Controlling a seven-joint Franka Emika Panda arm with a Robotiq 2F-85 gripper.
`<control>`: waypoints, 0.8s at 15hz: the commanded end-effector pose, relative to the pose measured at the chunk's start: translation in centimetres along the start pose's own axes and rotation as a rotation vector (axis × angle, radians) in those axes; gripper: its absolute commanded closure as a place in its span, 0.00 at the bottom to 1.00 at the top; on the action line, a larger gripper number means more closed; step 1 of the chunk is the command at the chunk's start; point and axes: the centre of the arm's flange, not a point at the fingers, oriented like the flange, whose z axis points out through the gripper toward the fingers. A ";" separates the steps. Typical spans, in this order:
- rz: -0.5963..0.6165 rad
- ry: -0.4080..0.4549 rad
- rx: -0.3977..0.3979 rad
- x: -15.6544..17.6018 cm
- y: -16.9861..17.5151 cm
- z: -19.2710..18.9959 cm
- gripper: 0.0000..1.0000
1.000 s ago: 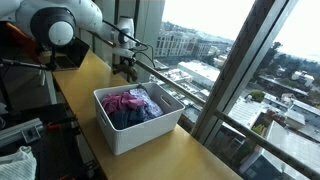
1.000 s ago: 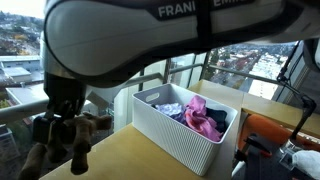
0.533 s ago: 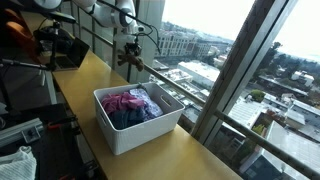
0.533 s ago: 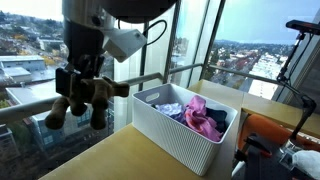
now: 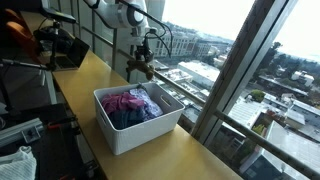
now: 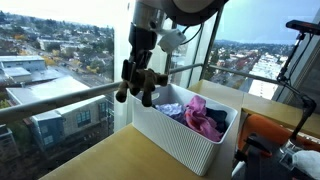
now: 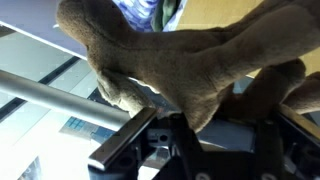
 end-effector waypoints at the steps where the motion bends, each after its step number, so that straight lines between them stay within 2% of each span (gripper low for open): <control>1: 0.075 -0.008 -0.016 -7.6 5.1 -0.4 1.00; 5: 0.128 -0.034 -0.002 -13.3 10.3 2.4 1.00; 7: 0.141 -0.055 0.005 -16.8 11.6 5.7 1.00; 12: 0.157 -0.099 0.059 -23.8 11.1 14.1 1.00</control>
